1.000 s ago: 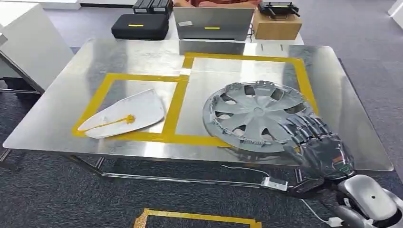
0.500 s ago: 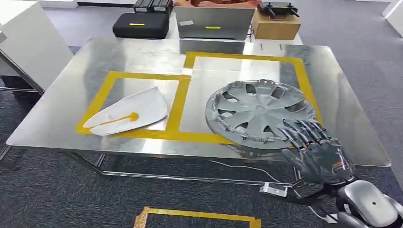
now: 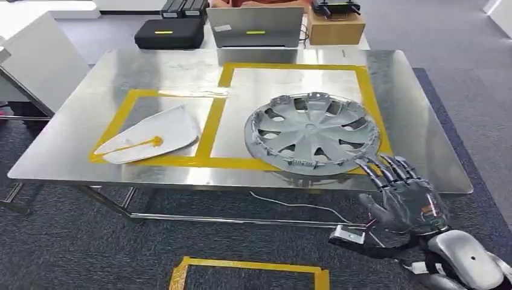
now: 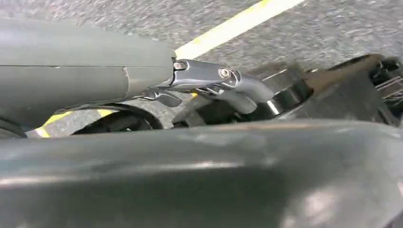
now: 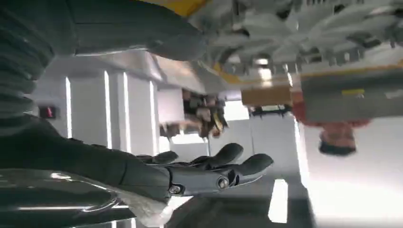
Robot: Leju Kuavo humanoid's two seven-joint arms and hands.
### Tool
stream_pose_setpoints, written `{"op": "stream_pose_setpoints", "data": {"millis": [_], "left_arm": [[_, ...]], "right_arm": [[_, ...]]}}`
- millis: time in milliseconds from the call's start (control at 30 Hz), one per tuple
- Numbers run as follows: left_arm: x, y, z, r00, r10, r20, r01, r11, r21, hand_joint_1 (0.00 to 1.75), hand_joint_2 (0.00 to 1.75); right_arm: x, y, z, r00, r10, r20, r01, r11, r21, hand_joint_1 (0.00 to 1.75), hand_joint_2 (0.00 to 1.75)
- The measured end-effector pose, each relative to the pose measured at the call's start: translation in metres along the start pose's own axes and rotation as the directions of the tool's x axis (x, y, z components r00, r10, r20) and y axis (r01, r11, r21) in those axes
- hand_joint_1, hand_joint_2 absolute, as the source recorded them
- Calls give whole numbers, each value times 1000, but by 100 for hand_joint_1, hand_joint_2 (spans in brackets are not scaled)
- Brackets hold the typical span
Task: Take the parts from the cabinet and place them on the table.
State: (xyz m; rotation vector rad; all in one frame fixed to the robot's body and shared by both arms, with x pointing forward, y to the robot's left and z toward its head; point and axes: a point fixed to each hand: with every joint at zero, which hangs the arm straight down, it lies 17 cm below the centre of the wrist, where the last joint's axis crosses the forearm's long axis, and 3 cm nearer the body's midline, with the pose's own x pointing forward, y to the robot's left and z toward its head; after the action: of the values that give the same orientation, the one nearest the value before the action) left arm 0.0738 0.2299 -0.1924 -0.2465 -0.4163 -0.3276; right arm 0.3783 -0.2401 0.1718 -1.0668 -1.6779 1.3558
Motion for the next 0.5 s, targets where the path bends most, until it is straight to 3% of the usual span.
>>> {"op": "stream_pose_setpoints", "data": {"millis": [33, 67, 167, 200, 267, 300, 400, 500], "left_arm": [[0, 1, 0, 1000, 19, 3, -19, 1000, 11, 0, 0], [0, 1, 1, 999, 39, 8, -39, 999, 22, 0, 0], [-2, 4, 5, 992, 122, 29, -124, 991, 59, 0, 0], [-3, 5, 7, 988, 151, 37, -153, 986, 72, 0, 0], [-5, 5, 12, 977, 209, 51, -213, 973, 91, 0, 0], [-6, 5, 14, 970, 237, 56, -241, 965, 99, 0, 0], [-5, 8, 16, 949, 304, 77, -312, 942, 125, 0, 0], [-7, 9, 19, 934, 342, 104, -354, 924, 145, 0, 0]], "right_arm": [[3, 5, 3, 997, -75, -22, 76, 997, 20, 0, 0], [8, 9, 7, 990, -139, -38, 140, 990, 32, 0, 175], [25, 23, 26, 898, -422, -124, 429, 902, 40, 0, 175], [28, 28, 33, 850, -502, -160, 512, 858, 29, 0, 0], [29, 43, 54, 741, -626, -242, 644, 765, -6, 0, 0], [26, 51, 65, 686, -669, -286, 692, 722, -29, 0, 175], [19, 86, 101, 476, -768, -429, 818, 565, -104, 0, 175], [2, 125, 149, 305, -746, -592, 838, 506, -206, 0, 175]]}}
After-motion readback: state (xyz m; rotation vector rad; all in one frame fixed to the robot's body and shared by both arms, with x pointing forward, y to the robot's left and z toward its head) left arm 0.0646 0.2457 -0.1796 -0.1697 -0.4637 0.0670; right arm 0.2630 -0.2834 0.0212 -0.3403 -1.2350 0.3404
